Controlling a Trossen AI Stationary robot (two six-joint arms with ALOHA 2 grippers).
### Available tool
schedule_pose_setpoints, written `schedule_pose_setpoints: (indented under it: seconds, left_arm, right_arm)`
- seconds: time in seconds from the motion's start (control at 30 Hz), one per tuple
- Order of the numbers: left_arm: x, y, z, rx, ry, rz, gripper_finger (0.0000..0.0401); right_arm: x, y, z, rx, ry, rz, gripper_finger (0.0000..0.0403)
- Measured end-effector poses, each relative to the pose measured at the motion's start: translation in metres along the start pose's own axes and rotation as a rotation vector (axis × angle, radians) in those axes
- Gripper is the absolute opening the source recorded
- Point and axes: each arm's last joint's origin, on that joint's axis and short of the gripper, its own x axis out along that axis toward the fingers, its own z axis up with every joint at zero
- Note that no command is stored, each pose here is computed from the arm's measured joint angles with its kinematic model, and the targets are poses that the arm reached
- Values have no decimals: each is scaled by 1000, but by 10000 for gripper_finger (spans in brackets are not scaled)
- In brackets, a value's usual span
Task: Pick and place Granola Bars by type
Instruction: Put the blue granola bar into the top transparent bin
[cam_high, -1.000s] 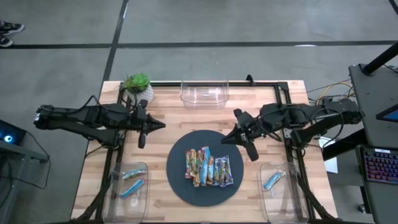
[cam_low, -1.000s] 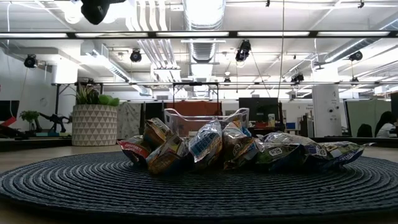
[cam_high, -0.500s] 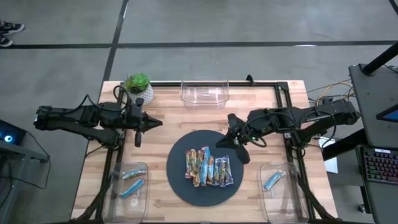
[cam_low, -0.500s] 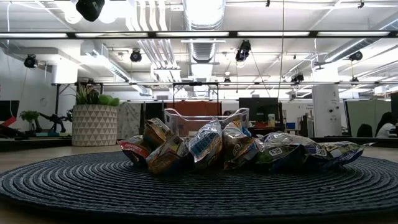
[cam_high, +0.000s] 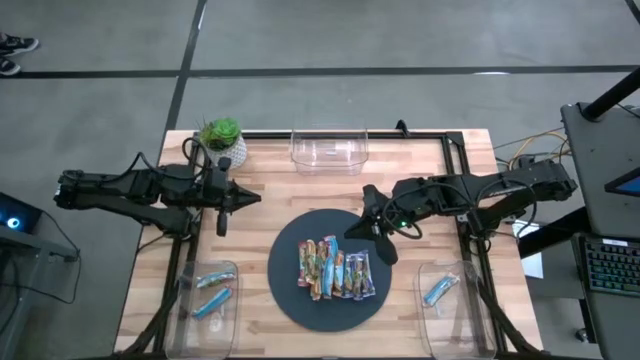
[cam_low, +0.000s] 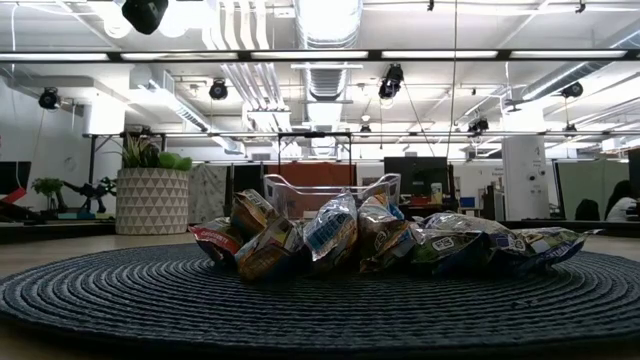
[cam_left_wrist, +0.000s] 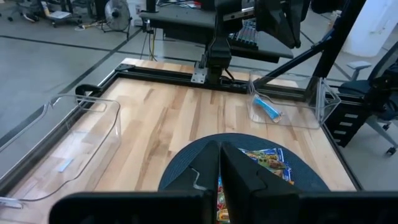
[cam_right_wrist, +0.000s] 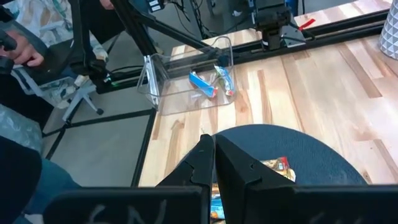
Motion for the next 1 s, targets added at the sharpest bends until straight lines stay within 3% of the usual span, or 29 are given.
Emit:
schedule_pose_setpoints:
  seconds: [0.33,0.77,1.0]
  left_arm:
    - [0,0,0,19,0,0,0]
    - [4,-1,-2,-72,26,-19,0]
    - [5,-1,-11,-11,19,-50,0]
  right_arm:
    - [0,-1,0,-34,-9,-21,9]
    - [0,-1,1,-53,-22,-34,8]
    - [0,-3,0,-80,-23,-74,8]
